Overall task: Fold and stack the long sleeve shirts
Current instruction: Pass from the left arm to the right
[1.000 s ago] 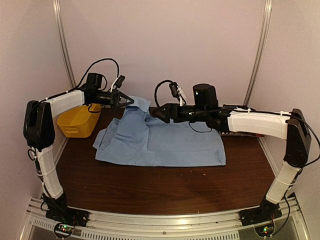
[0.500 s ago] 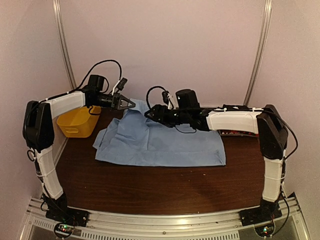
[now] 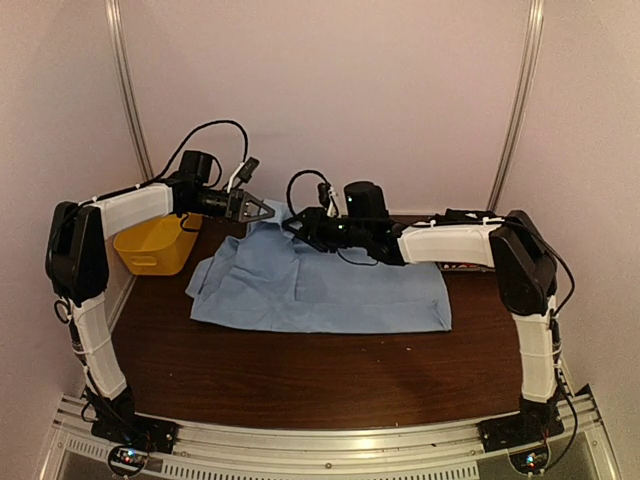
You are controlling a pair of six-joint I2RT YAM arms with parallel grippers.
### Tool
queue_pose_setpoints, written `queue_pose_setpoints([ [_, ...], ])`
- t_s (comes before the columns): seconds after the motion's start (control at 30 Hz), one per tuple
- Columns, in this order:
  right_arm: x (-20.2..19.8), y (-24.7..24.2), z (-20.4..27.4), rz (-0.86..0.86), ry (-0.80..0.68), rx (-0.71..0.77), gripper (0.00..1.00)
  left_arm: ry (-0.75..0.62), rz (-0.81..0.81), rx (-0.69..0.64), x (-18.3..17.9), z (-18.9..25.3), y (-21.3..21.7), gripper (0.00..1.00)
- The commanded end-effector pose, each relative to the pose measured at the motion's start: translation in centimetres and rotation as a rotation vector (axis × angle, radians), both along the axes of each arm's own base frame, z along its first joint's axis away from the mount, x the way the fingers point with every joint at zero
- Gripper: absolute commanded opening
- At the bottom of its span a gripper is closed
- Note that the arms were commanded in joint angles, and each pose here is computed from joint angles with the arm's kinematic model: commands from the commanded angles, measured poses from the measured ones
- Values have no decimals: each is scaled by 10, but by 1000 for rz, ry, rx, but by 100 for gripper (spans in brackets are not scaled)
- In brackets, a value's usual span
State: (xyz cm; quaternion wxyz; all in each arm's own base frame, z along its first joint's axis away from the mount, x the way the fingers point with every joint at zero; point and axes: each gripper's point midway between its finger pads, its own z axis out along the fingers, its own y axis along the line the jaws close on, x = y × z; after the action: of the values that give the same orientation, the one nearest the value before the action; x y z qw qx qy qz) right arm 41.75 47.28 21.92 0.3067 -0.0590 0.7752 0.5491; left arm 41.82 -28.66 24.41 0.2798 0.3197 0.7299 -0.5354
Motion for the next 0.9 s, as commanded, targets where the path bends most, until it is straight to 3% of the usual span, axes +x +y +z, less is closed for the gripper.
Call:
queue_pose_setpoints([
  [0.0, 7, 7, 10, 14, -7, 73, 47, -56, -26, -17, -8, 14, -3, 0],
  [0.13, 12, 4, 5, -2, -2, 74, 36, -56, -25, -15, -8, 13, -2, 0],
  [0.37, 18, -3, 4, -19, 5, 96, 0, -57, -20, -8, -7, 10, -2, 0],
  [0.5, 18, -8, 10, -25, 1, 107, 0, -56, -1, 10, -4, 5, -1, 1],
  [0.73, 17, -27, 39, -31, -2, 192, 0, -77, 140, 108, 19, -7, 10, 31],
  [0.87, 21, -31, 63, -31, -18, 232, 0, -82, 269, 135, 32, -11, 29, 42],
])
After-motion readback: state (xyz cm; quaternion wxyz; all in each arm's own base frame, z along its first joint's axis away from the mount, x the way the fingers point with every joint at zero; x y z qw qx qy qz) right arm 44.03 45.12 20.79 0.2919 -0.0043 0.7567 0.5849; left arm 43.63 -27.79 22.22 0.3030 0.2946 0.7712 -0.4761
